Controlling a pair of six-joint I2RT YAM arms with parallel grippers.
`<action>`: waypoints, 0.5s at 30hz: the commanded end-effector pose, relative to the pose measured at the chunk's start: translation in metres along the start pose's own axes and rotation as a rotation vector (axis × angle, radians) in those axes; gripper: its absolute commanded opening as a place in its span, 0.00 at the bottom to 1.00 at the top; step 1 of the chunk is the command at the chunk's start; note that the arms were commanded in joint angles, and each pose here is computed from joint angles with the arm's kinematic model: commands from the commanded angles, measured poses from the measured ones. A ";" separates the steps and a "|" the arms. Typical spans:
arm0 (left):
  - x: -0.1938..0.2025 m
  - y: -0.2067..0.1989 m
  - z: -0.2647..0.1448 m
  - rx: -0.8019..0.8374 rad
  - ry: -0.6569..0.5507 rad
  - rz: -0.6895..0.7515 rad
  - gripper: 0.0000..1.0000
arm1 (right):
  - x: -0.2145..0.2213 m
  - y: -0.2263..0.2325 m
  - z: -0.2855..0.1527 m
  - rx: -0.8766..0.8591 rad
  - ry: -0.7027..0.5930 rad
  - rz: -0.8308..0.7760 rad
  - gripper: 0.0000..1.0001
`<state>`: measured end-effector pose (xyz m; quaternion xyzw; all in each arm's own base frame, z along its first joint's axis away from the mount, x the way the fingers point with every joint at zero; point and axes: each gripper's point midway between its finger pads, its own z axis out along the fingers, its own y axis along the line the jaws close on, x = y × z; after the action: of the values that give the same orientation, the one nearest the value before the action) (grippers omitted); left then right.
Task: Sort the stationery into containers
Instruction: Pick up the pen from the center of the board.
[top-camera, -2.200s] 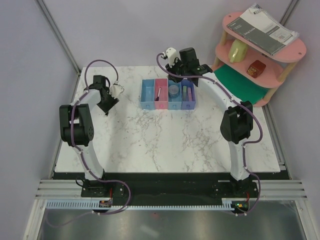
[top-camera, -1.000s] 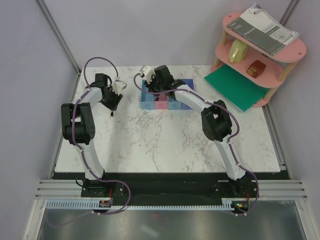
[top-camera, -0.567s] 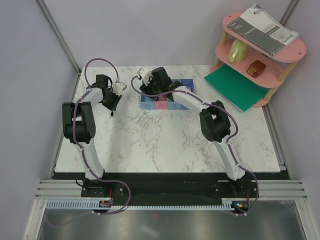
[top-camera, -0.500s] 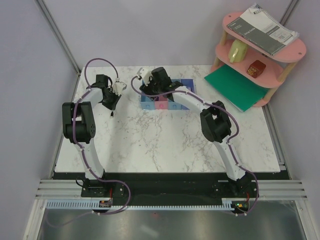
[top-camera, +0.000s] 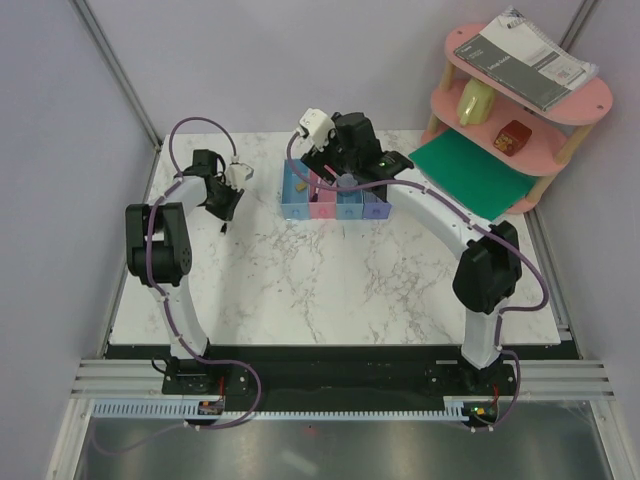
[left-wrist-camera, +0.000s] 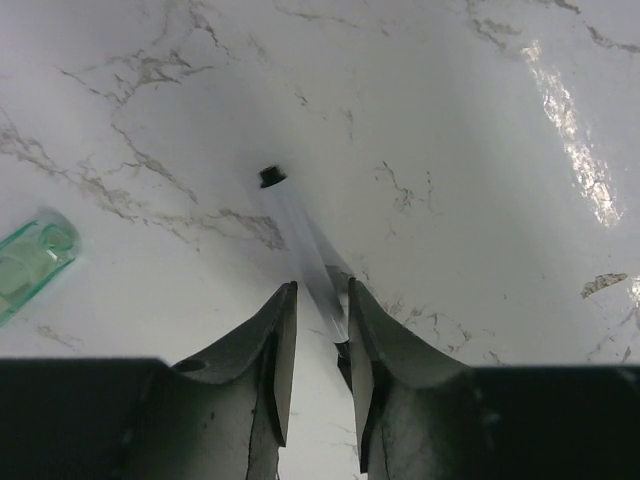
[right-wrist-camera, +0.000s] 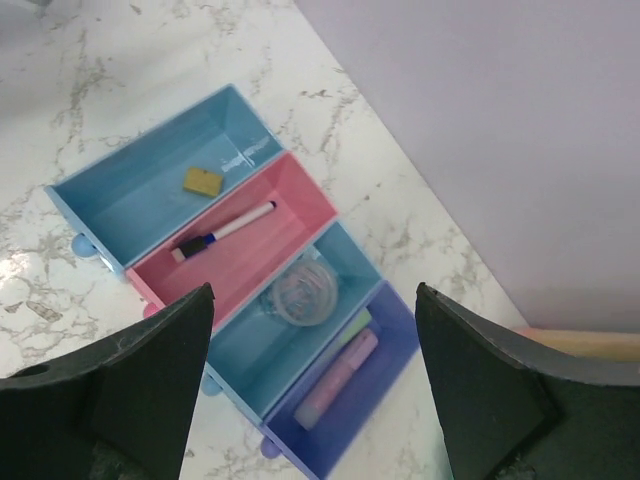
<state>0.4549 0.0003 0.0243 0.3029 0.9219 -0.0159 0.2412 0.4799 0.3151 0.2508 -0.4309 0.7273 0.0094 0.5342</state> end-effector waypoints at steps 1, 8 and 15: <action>0.035 -0.026 0.023 0.085 0.110 -0.048 0.37 | 0.010 -0.031 -0.026 0.084 0.043 -0.005 0.88; 0.028 -0.040 0.023 0.100 0.134 -0.044 0.35 | 0.032 -0.066 -0.058 0.142 0.074 0.085 0.98; 0.024 -0.047 0.020 0.119 0.135 -0.038 0.02 | 0.068 -0.111 -0.101 0.218 0.106 0.200 0.98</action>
<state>0.4512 -0.0169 0.0187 0.3102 0.9235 -0.0162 0.2252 0.4811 0.1889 0.2578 -0.3424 0.7885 -0.0429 0.5092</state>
